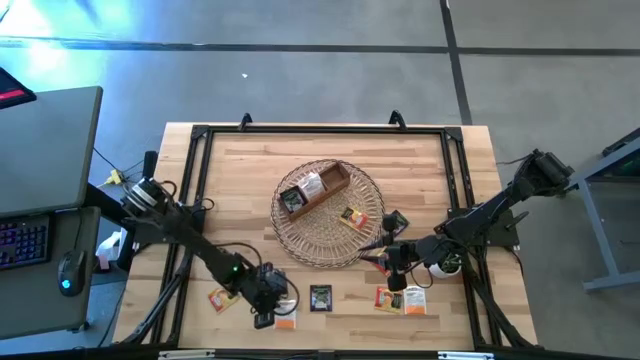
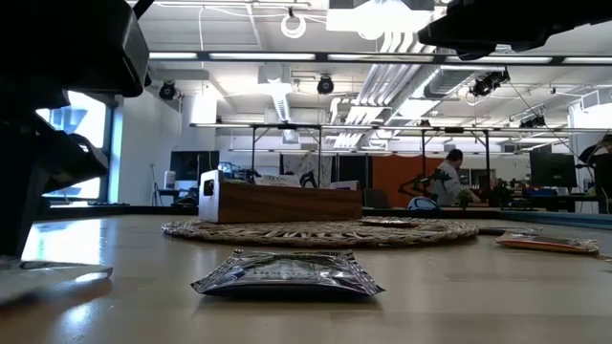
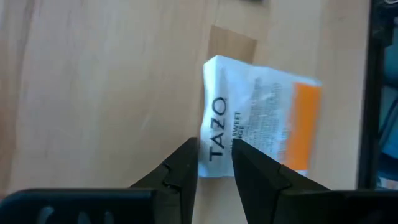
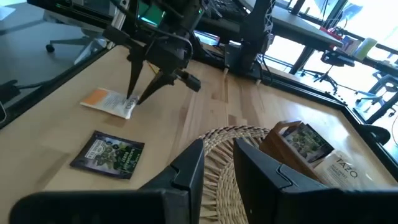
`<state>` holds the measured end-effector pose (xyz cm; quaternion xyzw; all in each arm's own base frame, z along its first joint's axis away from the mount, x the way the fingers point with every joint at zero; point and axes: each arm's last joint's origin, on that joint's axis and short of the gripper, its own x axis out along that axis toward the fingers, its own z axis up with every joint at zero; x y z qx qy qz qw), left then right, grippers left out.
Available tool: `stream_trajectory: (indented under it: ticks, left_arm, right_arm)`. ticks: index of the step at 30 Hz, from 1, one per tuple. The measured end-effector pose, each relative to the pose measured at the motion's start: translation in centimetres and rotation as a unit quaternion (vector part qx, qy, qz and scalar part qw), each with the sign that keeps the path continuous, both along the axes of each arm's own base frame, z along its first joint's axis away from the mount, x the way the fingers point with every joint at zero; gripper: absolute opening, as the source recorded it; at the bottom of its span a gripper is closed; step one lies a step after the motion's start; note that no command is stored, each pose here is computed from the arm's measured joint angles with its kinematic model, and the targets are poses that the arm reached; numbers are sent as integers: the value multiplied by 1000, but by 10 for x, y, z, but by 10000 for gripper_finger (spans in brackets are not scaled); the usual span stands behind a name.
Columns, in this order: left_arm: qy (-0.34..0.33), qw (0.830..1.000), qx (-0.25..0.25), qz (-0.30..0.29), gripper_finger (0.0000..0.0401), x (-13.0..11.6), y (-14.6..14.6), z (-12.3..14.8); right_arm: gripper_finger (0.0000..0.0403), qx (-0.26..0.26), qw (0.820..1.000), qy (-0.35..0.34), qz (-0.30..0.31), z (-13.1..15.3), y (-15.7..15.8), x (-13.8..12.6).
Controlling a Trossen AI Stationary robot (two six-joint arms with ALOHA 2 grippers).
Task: Pick & Place Tea
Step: Put the white tea bag into the middle section of the brown wooden organizer
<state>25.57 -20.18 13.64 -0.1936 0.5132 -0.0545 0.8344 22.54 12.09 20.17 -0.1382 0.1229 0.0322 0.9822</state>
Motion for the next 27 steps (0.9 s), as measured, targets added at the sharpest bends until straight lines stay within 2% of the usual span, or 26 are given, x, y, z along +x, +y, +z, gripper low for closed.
stream_trajectory:
  ticks: [9, 11, 15, 20, 23, 27]
  left_arm:
    - [20, 1000, 19, 6, 94, 1, 0, -12]
    - [28, 1000, 14, 1, 75, 0, 0, -13]
    - [34, 999, 11, 5, 12, 3, 3, -14]
    - [6, 999, 17, 42, 18, 17, 13, 3]
    - [-24, 994, 56, 88, 6, 39, 32, 19]
    - [-40, 976, 165, 137, 6, 60, 64, 48]
  right_arm:
    - [83, -1, 1000, 2, 0, 0, 0, 0]
    - [83, -2, 1000, 3, 0, -1, 0, 0]
    - [83, -4, 1000, 5, 0, -1, 0, 0]
    - [83, -6, 1000, 4, -5, -1, 0, 0]
    - [83, -6, 1000, 4, -5, -1, 0, 0]
    - [83, -6, 1000, 3, -5, -1, 0, 0]
